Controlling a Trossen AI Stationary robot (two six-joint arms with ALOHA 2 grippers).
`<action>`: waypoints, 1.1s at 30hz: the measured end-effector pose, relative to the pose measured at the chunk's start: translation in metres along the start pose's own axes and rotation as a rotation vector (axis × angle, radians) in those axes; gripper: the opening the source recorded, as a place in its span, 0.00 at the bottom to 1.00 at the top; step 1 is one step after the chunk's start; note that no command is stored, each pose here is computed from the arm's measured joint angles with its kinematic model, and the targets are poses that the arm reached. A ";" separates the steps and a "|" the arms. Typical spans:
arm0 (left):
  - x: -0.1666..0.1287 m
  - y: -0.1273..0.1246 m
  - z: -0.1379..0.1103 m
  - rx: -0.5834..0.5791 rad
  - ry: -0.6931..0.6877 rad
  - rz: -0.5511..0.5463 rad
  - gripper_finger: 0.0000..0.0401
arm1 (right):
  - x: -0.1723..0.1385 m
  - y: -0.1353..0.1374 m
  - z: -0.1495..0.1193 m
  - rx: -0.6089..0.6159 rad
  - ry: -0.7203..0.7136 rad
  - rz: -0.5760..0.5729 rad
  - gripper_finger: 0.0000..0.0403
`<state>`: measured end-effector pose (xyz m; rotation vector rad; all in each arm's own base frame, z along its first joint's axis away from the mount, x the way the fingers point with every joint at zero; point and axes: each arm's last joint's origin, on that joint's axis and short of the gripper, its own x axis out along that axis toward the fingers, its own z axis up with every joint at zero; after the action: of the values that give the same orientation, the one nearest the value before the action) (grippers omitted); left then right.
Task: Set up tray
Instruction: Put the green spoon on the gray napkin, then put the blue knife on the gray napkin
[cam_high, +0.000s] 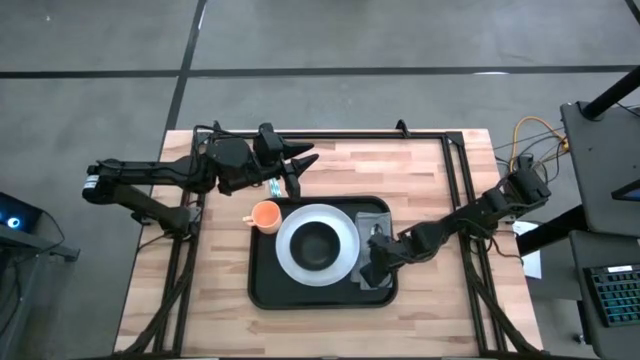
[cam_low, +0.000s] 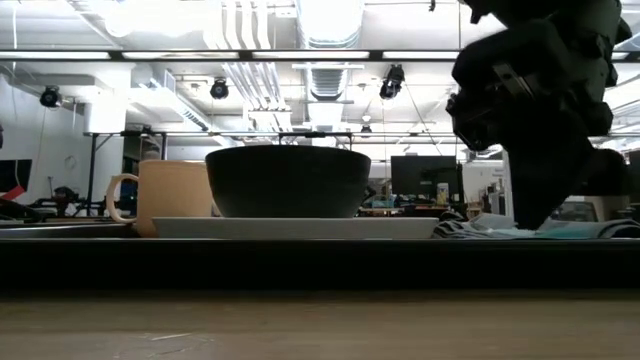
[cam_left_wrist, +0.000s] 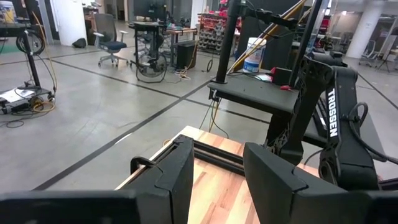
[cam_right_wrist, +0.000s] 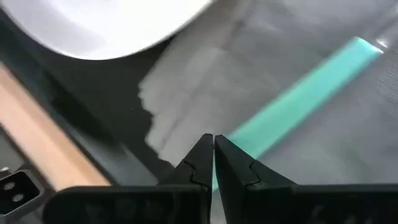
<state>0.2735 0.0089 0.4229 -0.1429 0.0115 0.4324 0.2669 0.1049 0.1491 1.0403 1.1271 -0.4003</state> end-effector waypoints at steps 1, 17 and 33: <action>0.000 0.000 0.000 0.000 0.000 0.000 0.30 | -0.002 0.003 0.001 -0.010 -0.002 0.012 0.02; -0.011 0.045 -0.039 -0.081 0.133 0.805 0.25 | -0.107 0.037 0.055 -0.377 -0.319 -0.178 0.02; 0.040 0.138 -0.129 -0.490 0.778 0.978 0.22 | -0.165 0.047 0.111 -0.615 -0.471 -0.100 0.29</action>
<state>0.2545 0.1314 0.2751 -0.7987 0.7714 1.3307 0.2914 -0.0013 0.3218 0.3227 0.7952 -0.3233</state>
